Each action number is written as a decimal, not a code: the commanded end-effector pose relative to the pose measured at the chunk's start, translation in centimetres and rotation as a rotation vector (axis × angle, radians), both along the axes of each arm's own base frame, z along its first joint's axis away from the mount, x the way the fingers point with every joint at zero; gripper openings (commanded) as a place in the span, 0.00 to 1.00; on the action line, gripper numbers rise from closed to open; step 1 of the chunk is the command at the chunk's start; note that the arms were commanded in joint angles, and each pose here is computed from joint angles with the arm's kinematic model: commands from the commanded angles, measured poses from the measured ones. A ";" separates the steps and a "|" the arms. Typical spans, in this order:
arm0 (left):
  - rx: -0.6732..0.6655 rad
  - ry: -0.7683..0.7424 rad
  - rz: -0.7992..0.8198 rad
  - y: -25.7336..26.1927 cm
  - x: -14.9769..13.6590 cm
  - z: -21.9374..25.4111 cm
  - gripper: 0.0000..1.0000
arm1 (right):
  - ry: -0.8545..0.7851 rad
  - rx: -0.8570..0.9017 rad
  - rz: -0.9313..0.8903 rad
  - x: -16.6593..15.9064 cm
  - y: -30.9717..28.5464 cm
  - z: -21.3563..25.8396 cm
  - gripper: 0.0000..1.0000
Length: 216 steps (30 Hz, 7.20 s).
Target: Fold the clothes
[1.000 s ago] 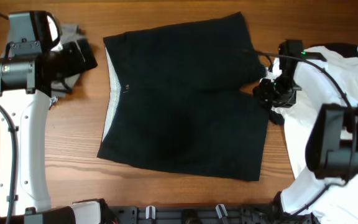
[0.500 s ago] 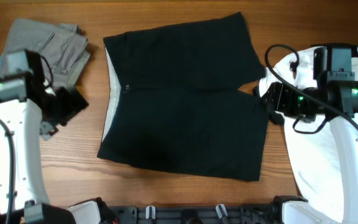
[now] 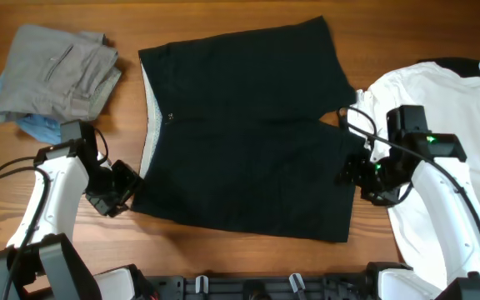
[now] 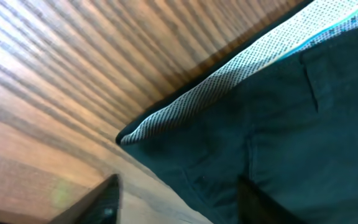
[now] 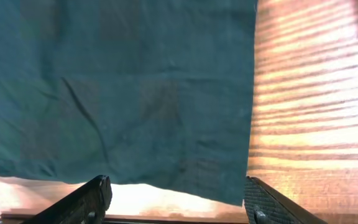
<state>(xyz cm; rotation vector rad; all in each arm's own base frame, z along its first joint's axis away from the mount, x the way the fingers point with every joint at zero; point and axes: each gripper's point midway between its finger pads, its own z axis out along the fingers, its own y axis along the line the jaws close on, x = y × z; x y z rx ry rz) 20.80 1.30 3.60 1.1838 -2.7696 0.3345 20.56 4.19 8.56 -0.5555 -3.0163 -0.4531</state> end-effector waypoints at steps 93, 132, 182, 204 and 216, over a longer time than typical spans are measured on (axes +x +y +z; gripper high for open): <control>0.113 -0.372 -0.408 -9.7 15.5 -5.2 0.04 | -0.290 -0.055 -0.201 4.8 -1.4 18.2 0.04; -0.103 -0.015 -0.438 -14.9 -3.5 8.6 0.55 | -0.265 -0.136 -0.178 4.1 -0.3 17.7 0.05; -0.253 -0.028 -0.401 -15.1 -7.8 2.3 0.60 | -0.339 -0.184 -0.174 5.6 -1.2 18.1 0.06; -0.170 0.127 -0.588 -19.9 -10.6 -6.4 0.23 | -0.336 -0.184 -0.173 5.5 -1.1 18.1 0.09; -0.188 0.110 -0.467 -18.9 -9.1 -4.9 0.71 | -0.332 -0.186 -0.169 5.4 -1.2 18.1 0.09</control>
